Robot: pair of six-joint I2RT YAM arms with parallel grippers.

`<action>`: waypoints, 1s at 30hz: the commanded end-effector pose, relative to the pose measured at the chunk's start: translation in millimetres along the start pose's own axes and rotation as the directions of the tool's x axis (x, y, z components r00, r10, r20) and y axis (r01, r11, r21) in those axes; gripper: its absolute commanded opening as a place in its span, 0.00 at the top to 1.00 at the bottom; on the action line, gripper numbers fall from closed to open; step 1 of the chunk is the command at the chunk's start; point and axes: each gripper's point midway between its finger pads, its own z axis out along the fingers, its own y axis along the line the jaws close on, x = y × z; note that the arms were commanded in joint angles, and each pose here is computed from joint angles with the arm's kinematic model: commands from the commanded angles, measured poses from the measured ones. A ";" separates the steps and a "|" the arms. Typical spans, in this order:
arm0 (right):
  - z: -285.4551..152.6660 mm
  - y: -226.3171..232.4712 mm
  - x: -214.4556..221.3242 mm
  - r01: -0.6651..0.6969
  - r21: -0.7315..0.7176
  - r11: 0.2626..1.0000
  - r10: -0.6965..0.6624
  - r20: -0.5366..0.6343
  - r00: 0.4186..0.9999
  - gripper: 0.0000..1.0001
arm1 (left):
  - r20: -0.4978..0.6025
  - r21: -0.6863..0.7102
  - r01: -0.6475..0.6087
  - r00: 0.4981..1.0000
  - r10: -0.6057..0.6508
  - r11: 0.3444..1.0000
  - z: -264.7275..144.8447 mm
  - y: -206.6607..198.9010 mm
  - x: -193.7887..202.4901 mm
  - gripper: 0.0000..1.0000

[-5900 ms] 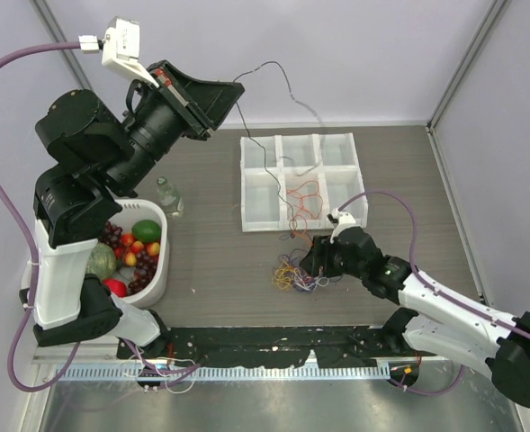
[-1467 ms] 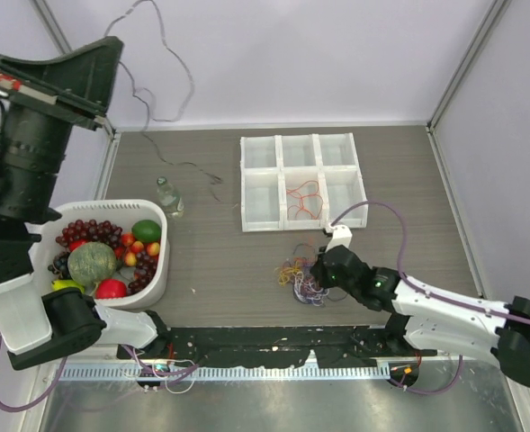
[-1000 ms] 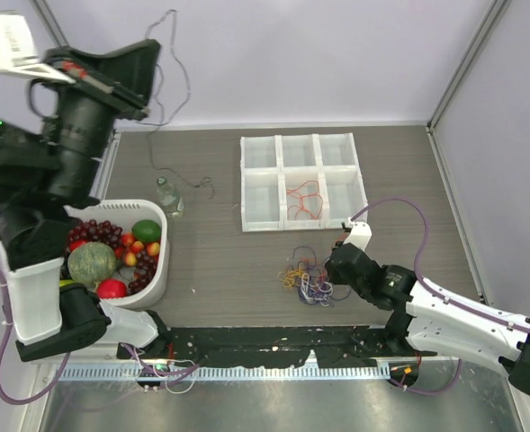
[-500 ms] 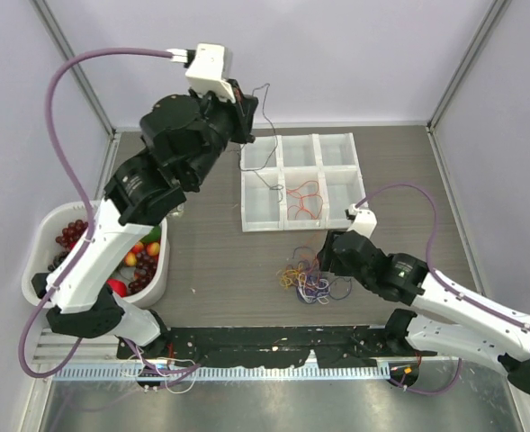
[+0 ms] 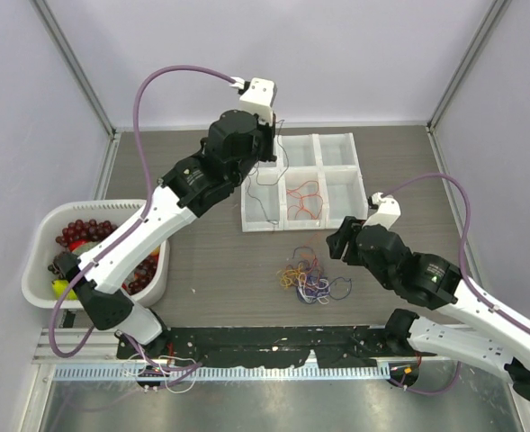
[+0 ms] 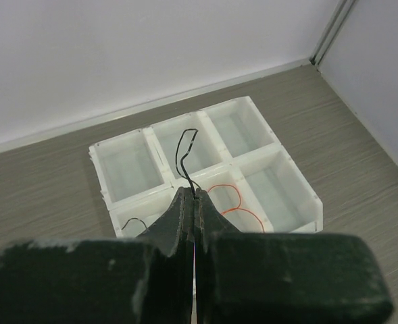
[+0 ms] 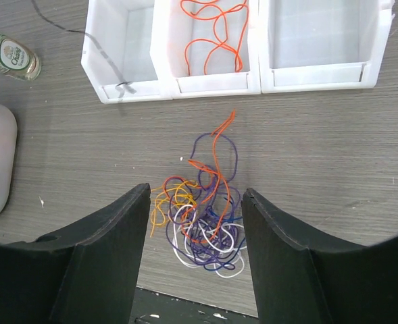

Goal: Untangle the cables

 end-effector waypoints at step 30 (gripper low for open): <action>-9.5 -16.3 -24.8 0.014 0.069 0.998 -0.020 0.098 0.995 0.36 | -0.239 -0.051 0.249 0.937 -0.254 0.967 65.5 22.1 152.4 1.00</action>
